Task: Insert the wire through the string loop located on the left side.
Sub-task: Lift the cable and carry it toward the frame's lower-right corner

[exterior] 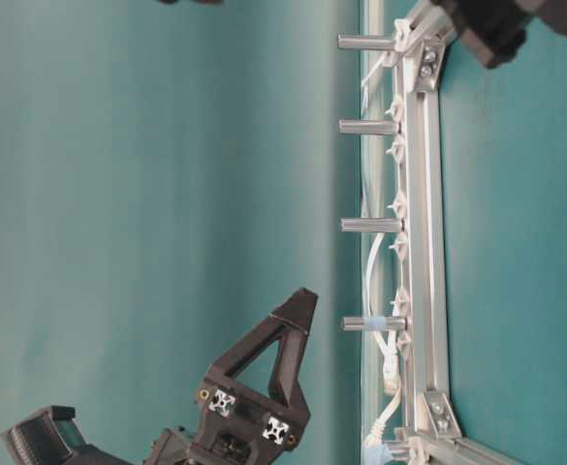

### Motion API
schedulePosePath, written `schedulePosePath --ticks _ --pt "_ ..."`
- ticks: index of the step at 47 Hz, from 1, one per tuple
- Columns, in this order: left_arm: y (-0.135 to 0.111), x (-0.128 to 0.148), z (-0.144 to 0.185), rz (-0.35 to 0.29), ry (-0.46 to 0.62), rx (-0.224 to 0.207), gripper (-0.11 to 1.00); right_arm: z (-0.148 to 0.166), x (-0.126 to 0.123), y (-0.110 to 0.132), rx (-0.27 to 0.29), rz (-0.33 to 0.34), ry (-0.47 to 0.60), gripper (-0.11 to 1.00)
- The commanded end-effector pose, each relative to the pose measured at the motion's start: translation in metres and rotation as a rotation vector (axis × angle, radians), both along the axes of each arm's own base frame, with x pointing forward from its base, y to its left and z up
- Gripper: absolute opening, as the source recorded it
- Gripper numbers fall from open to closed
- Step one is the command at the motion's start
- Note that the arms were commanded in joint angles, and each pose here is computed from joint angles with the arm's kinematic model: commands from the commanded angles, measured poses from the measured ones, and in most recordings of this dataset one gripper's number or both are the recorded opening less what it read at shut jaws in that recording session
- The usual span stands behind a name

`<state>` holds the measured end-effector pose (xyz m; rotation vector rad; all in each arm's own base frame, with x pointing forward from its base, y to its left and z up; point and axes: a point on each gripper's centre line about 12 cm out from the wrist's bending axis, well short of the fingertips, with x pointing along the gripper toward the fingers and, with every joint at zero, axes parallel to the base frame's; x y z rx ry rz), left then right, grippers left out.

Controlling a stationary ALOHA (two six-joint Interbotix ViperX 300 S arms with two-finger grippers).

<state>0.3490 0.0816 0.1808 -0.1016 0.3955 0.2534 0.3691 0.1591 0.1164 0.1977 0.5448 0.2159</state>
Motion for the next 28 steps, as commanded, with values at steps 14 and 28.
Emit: schedulePosePath --ticks 14,28 --pt "-0.001 0.003 0.014 -0.005 -0.043 0.014 0.72 0.024 0.005 -0.006 0.022 -0.014 -0.052 0.10" --pt "-0.001 0.002 0.013 -0.007 -0.039 0.016 0.72 0.024 0.007 -0.012 0.022 -0.031 -0.052 0.10"
